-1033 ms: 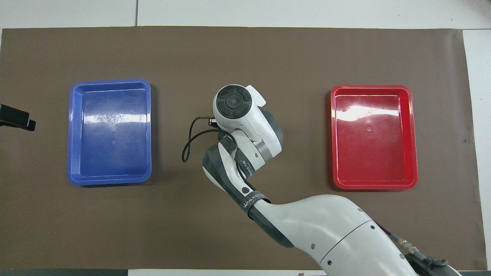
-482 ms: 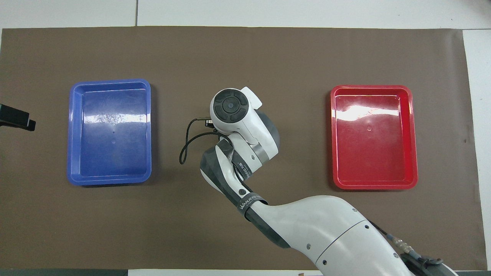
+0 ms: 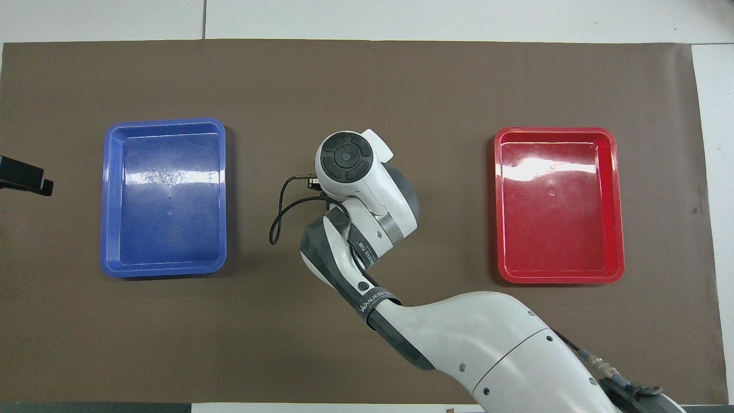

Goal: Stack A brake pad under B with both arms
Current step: 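Lower the silver pad onto the dark pad with the right gripper, then open the right gripper and lift it away from the stacked pads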

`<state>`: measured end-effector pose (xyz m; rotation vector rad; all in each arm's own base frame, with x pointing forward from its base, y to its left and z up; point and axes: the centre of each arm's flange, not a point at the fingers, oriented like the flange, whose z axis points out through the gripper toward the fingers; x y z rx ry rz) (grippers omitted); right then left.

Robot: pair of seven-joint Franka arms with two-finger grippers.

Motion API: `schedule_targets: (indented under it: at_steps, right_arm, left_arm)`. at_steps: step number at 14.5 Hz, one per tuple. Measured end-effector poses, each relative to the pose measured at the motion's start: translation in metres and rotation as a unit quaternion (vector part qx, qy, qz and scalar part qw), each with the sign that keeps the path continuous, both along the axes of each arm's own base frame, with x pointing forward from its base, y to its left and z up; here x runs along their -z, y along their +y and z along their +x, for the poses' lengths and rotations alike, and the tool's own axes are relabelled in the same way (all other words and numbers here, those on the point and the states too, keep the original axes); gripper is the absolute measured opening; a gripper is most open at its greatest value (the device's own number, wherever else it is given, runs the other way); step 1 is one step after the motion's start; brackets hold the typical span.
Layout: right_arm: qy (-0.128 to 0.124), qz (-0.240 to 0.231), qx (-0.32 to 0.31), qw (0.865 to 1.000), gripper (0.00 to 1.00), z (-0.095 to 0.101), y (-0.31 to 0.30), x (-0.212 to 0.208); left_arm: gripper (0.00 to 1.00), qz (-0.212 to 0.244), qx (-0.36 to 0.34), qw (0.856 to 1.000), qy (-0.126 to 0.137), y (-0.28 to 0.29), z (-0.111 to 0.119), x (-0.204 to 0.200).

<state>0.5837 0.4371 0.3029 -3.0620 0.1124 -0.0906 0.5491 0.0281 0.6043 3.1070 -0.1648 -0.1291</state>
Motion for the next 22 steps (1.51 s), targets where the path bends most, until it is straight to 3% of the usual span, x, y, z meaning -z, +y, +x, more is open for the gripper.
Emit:
schedule_targets:
  at_steps: [11, 17, 19, 22]
  right_arm:
    - [0.000, 0.001, 0.025, 1.000, 0.43, 0.000, 0.000, 0.003]
    - [-0.007, 0.006, 0.027, 1.000, 0.99, 0.002, -0.002, -0.016]
    - [-0.017, 0.006, 0.035, 0.999, 1.00, 0.009, -0.014, -0.043]
    - [-0.054, -0.009, 0.063, 0.997, 1.00, 0.039, -0.072, -0.096]
  left_arm:
    - [0.99, 0.000, 0.000, 1.000, 0.000, 0.000, 0.000, 0.000]
    - [0.99, 0.000, 0.000, 1.000, 0.000, 0.000, 0.000, 0.000]
    - [0.99, 0.000, 0.000, 1.000, 0.000, 0.000, 0.000, 0.000]
    - [0.99, 0.000, 0.000, 1.000, 0.000, 0.000, 0.000, 0.000]
